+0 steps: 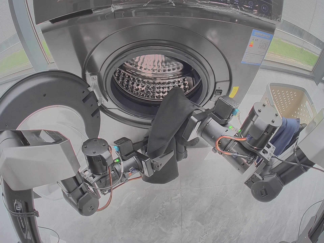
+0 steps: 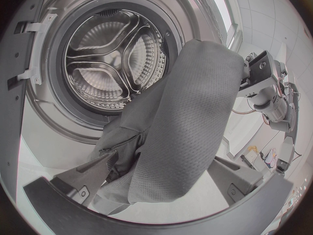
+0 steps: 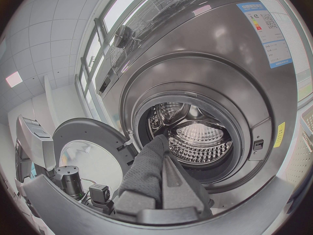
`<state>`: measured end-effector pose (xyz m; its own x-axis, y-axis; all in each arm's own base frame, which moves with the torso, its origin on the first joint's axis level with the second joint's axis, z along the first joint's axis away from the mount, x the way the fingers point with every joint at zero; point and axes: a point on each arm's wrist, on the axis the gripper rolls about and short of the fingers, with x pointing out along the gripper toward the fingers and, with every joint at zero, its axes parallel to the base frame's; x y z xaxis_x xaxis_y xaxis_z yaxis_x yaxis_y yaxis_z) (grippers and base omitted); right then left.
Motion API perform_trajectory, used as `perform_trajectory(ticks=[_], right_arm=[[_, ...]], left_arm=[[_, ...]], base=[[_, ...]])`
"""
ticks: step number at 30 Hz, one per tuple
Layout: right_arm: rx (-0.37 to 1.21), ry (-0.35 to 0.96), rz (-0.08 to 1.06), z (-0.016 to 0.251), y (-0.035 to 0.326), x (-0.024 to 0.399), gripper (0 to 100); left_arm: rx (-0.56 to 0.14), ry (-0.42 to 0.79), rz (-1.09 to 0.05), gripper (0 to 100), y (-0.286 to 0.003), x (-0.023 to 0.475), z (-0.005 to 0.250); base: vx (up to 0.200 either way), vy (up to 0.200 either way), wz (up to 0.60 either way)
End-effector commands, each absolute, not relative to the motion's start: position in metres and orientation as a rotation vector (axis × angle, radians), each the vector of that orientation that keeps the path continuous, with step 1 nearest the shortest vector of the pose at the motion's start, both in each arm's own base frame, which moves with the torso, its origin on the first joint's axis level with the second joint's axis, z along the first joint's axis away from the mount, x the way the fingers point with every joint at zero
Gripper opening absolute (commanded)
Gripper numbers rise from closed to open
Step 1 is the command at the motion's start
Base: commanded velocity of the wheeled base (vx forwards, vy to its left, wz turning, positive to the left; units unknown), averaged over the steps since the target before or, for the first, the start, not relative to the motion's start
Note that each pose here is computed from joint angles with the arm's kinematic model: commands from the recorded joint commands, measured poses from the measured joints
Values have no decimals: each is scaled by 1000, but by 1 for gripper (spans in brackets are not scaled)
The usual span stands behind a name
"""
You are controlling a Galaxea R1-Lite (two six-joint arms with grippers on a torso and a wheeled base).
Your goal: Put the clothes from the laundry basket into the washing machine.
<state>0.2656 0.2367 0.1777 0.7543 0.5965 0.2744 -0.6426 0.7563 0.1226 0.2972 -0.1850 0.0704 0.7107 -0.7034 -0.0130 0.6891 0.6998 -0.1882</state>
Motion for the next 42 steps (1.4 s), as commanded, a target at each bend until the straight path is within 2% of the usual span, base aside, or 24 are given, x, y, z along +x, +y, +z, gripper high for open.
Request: perform_trajectory(ticks=[1,2,18,20,26,30,36,42], right_arm=[[215,-224,682,177,237,266,0],[214,-223,683,177,237,266,0],[212,-217,680,175,237,266,0],[210,-214,676,174,236,267,0],[195,-179,663,162,233,271,0],[186,-159,662,157,232,270,0],[178,-143,652,153,227,270,0],[178,-150,626,155,220,275,0]], left_arm=[[-161,88,-765,100,-185,303,64],[-154,85,-762,0,-185,305,63],[-145,51,-768,0,-186,307,70],[-148,35,-769,0,-185,305,76],[-173,-46,-788,0,-170,277,119],[-177,-62,-804,0,-156,262,132],[-198,-165,-804,0,-139,253,165],[-222,-195,-806,0,-135,246,175]], base=[[0,0,0],[0,0,0],[0,0,0],[0,0,0],[0,0,0],[0,0,0],[0,0,0],[0,0,0]])
